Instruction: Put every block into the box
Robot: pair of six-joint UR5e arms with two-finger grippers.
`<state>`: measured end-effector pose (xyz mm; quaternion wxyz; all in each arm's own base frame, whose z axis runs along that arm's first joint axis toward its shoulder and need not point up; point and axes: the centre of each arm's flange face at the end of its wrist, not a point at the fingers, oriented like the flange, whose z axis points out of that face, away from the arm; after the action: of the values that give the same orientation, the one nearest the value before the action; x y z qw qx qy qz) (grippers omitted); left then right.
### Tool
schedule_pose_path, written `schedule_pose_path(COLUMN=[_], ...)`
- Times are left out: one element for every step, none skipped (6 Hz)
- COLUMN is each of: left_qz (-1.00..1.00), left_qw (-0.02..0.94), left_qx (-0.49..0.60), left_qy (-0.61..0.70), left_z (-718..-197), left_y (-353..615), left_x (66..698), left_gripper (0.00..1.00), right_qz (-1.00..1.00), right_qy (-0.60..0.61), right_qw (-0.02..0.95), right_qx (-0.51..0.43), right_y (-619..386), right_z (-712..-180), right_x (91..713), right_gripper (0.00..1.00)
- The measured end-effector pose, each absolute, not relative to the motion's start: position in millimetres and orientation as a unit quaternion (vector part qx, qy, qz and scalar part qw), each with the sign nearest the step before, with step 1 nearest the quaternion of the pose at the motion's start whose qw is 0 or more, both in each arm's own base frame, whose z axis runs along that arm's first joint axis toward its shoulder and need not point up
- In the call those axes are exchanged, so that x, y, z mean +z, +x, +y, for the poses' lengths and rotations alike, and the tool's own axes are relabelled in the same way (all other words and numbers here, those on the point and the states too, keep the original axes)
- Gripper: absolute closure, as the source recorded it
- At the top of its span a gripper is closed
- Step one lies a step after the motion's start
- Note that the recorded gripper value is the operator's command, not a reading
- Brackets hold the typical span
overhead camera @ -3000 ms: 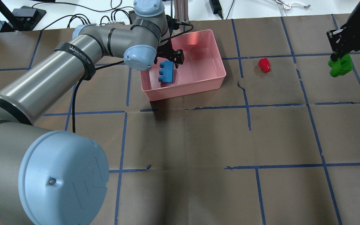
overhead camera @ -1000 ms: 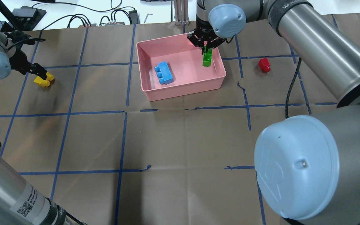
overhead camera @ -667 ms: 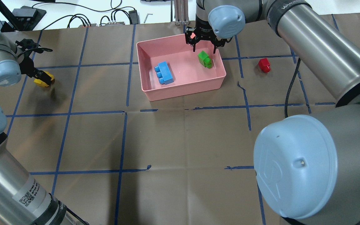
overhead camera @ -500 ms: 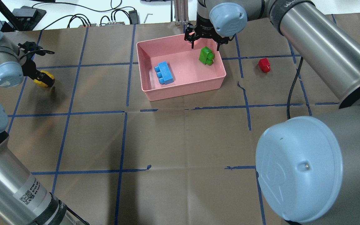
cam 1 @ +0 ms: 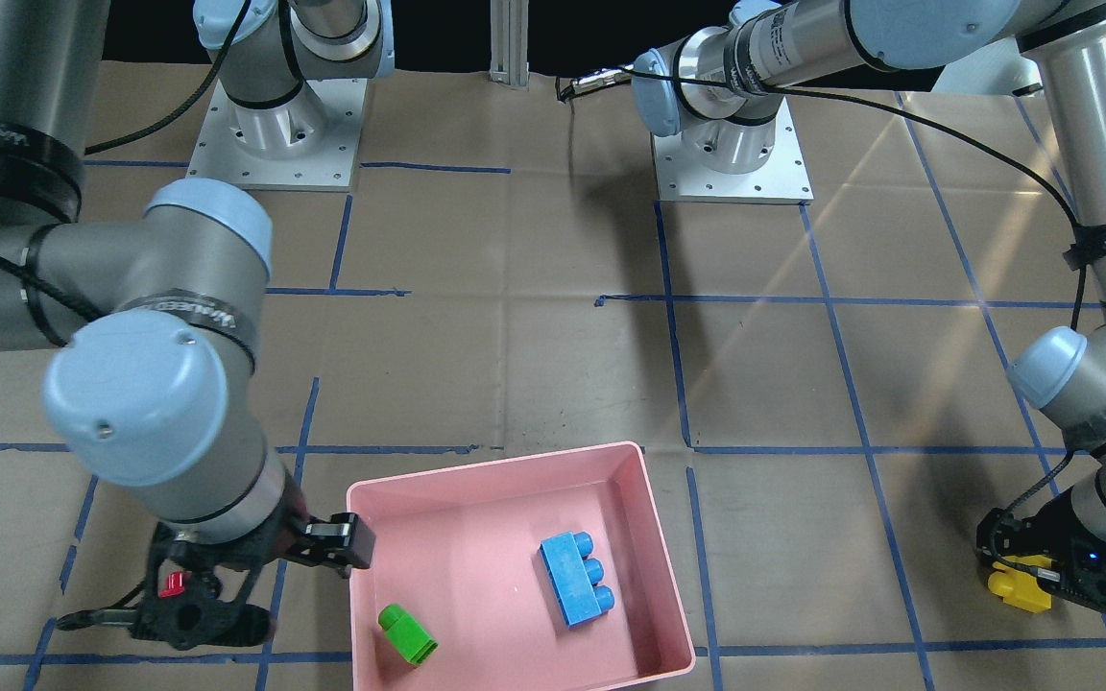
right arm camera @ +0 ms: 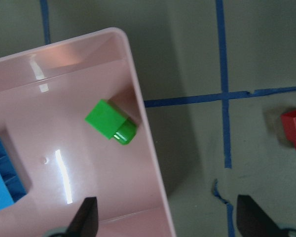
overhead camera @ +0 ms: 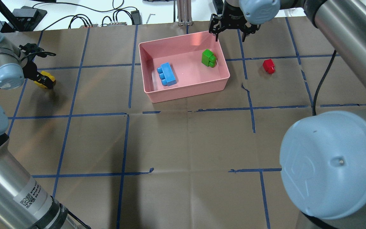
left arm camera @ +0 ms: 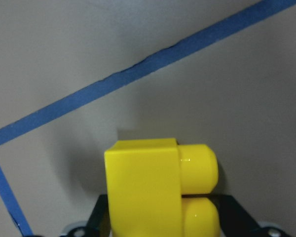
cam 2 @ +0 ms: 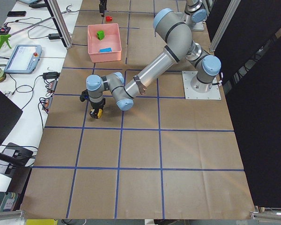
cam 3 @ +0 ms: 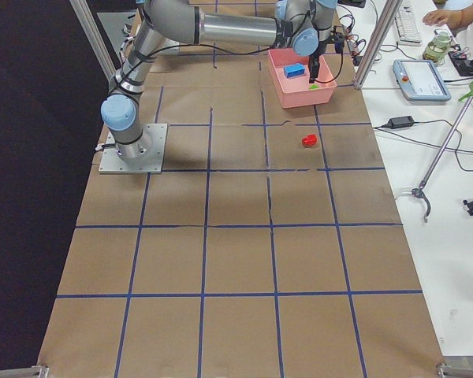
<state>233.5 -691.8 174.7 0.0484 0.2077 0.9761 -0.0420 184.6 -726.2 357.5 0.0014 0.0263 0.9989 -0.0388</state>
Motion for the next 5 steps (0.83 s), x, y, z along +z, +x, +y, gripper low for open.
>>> schedule_pose_path(left_qz=[0.977, 0.978, 0.978, 0.979, 0.979], left_qw=[0.048, 0.042, 0.039, 0.038, 0.038], left_qx=[-0.042, -0.038, -0.037, -0.040, -0.044], left_qy=[0.205, 0.203, 0.201, 0.198, 0.195], left_z=[-690.4, -689.6, -692.3, -694.3, -694.7], left_y=[227.5, 205.2, 162.8, 115.1, 72.7], left_x=[192.6, 219.0, 247.3, 272.0, 289.6], left_gripper=[0.98, 0.98, 0.98, 0.98, 0.98], right_qz=[0.999, 0.999, 0.999, 0.998, 0.996], right_qy=[0.002, -0.021, -0.040, -0.063, -0.084], right_qw=[-0.003, -0.007, -0.007, -0.007, -0.008], right_qx=[-0.037, -0.027, -0.015, -0.010, -0.009], right_y=[148.0, 111.3, 80.2, 62.4, 50.6], right_z=[-735.3, -743.0, -748.8, -754.5, -758.2], right_x=[352.1, 336.9, 312.7, 281.3, 246.1], right_gripper=[0.01, 0.01, 0.01, 0.01, 0.01])
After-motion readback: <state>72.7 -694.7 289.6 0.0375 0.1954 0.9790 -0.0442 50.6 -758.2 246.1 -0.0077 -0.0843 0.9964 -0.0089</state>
